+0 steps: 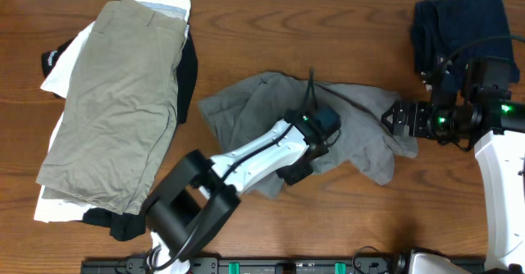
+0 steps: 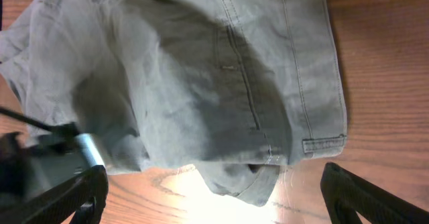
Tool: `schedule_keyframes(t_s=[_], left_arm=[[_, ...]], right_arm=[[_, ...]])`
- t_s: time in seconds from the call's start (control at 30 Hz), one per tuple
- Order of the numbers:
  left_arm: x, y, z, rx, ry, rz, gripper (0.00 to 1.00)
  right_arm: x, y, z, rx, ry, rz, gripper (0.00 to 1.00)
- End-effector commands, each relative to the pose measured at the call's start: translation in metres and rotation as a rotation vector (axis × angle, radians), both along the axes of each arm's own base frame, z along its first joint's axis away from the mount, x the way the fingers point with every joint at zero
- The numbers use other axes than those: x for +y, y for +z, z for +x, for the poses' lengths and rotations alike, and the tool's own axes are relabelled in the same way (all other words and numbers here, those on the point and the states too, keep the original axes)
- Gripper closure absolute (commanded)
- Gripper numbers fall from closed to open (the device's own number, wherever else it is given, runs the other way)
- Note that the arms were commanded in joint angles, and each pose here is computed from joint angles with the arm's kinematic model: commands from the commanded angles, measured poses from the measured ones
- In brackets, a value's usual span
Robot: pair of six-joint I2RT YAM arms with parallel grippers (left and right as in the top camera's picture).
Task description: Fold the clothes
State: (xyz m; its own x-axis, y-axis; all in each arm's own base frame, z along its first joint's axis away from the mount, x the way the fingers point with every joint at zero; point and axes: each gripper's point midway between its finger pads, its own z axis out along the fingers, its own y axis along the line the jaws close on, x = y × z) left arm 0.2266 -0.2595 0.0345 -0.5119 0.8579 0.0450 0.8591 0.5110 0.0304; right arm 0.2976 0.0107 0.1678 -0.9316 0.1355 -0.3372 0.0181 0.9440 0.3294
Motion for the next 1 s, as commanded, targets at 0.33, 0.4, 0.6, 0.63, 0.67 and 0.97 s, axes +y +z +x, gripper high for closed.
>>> schedule_keyframes(t_s=[0.33, 0.4, 0.6, 0.63, 0.67, 0.97], left_arm=[[0.021, 0.076, 0.045, -0.16, 0.22, -0.162, 0.94], [0.031, 0.077, 0.056, -0.167, 0.273, -0.164, 0.94], [0.057, 0.083, 0.107, -0.249, 0.464, -0.245, 0.94], [0.062, 0.085, 0.117, -0.271, 0.496, -0.263, 0.94], [0.067, 0.088, 0.128, -0.296, 0.529, -0.282, 0.94], [0.099, 0.1, 0.174, -0.409, 0.64, -0.351, 0.94]], right_arm=[[0.004, -0.007, -0.016, 0.083, -0.022, 0.026, 0.03], [0.005, -0.011, -0.019, 0.099, -0.031, 0.031, 0.04], [0.014, -0.041, -0.027, 0.137, -0.017, 0.039, 0.06], [0.017, -0.045, -0.027, 0.135, -0.009, 0.039, 0.06], [0.019, -0.05, -0.027, 0.133, 0.001, 0.035, 0.06], [0.006, -0.06, -0.023, 0.125, -0.022, -0.093, 0.05]])
